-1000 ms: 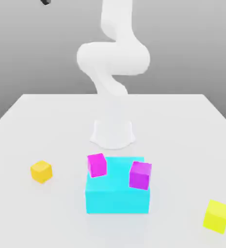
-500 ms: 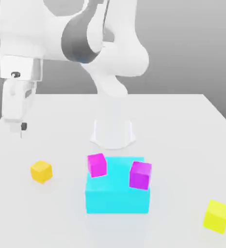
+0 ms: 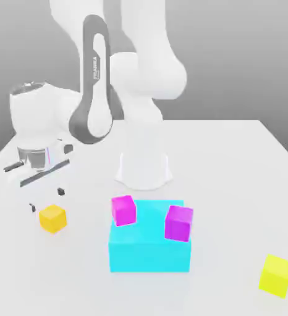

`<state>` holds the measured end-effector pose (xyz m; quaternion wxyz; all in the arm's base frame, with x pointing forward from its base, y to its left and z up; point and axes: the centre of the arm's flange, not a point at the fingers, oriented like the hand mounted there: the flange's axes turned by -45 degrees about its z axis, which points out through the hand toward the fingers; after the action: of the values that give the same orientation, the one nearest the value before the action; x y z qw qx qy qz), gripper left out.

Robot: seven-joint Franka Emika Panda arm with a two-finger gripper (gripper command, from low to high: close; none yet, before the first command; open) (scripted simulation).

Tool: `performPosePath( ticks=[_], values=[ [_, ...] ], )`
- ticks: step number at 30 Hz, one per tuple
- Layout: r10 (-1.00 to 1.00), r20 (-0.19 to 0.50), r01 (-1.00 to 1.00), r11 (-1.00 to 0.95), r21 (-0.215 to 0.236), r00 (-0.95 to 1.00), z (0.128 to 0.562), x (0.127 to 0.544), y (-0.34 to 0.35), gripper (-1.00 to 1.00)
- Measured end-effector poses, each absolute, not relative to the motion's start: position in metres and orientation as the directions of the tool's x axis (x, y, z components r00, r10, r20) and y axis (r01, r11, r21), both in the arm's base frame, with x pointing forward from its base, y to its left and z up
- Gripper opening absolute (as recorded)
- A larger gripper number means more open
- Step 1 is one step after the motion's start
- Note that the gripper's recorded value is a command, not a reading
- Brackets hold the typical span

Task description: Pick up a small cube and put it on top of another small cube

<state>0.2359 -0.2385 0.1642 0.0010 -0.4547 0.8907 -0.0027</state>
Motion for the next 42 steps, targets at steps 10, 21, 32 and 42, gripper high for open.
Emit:
performPosePath(
  ticks=[10, 21, 32, 42],
  values=[
    [-0.809, 0.001, -0.809, 0.588, -0.003, -0.588, 0.128, 0.234, -0.235, -1.00],
    [-0.810, 0.001, -0.810, 0.587, -0.007, -0.587, 0.172, 0.236, -0.238, -1.00],
    [-0.988, 0.066, -0.990, 0.136, -0.027, -0.138, 0.206, 0.378, -0.159, -1.00],
    [-0.965, 0.039, -0.965, -0.260, -0.019, 0.259, 0.227, 0.461, 0.080, -1.00]
  ],
)
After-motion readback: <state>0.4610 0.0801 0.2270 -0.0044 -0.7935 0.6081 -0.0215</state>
